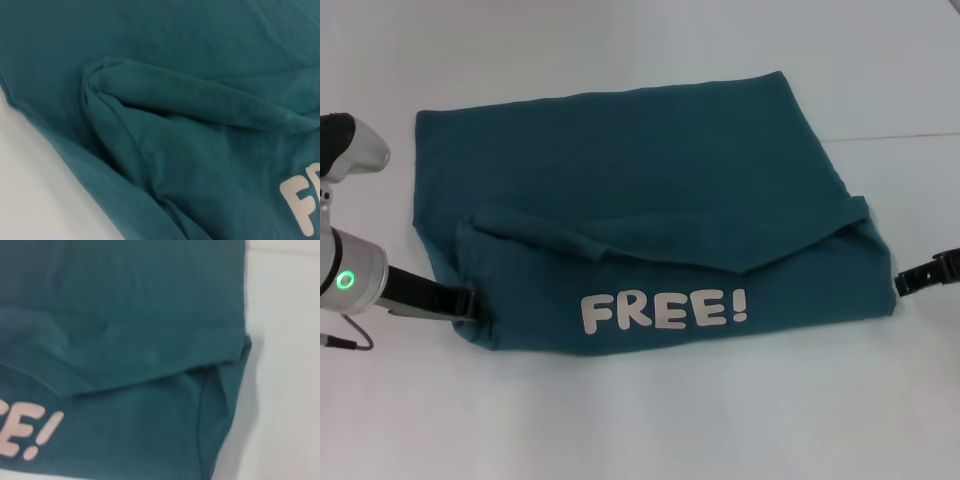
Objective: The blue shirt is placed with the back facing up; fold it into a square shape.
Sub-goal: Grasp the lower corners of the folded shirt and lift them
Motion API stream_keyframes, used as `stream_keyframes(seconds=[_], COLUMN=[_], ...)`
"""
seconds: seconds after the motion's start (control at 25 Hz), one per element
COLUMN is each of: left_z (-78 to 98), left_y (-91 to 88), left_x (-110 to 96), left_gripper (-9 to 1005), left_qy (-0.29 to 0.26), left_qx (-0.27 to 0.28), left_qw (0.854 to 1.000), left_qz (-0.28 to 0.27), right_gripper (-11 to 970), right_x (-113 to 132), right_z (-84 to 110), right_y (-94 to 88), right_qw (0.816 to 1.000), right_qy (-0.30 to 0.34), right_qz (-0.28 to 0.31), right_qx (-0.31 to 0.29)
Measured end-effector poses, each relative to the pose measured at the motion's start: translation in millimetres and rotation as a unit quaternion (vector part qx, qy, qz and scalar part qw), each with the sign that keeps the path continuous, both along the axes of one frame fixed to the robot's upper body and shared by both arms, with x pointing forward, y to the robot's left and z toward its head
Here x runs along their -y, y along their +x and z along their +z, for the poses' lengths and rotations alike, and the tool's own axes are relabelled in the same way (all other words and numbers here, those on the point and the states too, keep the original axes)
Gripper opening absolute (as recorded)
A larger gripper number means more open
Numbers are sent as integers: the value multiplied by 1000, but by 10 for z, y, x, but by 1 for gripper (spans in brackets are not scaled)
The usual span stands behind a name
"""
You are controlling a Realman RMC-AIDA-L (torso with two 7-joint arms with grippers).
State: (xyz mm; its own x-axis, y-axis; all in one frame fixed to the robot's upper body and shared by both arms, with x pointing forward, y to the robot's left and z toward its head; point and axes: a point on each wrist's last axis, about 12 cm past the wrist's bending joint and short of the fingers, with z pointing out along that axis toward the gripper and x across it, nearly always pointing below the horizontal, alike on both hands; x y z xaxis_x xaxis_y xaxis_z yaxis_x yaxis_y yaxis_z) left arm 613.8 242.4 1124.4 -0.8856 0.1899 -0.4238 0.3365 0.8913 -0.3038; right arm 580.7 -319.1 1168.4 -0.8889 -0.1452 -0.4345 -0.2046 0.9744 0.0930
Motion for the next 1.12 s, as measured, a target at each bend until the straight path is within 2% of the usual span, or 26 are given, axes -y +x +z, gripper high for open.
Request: stream_keyframes(seconds=[0.36, 0.88, 1.12], left_z=[7, 16, 27], left_y=[6, 22, 46], left_x=[-17, -25, -44], left_gripper=[61, 60, 60], left_qy=[0, -1, -1], left_qx=[-2, 2, 11], left_qw=[1000, 1000, 1000], left_qz=[1, 8, 14], right_gripper=[893, 881, 876], right_x=[-36, -187, -200], right_z=[-255, -418, -416], right_y=[146, 308, 323], right_qw=[1000, 1000, 1000], right_qy=[9, 12, 15], right_qz=[-13, 0, 4], right_qx=[10, 5, 5])
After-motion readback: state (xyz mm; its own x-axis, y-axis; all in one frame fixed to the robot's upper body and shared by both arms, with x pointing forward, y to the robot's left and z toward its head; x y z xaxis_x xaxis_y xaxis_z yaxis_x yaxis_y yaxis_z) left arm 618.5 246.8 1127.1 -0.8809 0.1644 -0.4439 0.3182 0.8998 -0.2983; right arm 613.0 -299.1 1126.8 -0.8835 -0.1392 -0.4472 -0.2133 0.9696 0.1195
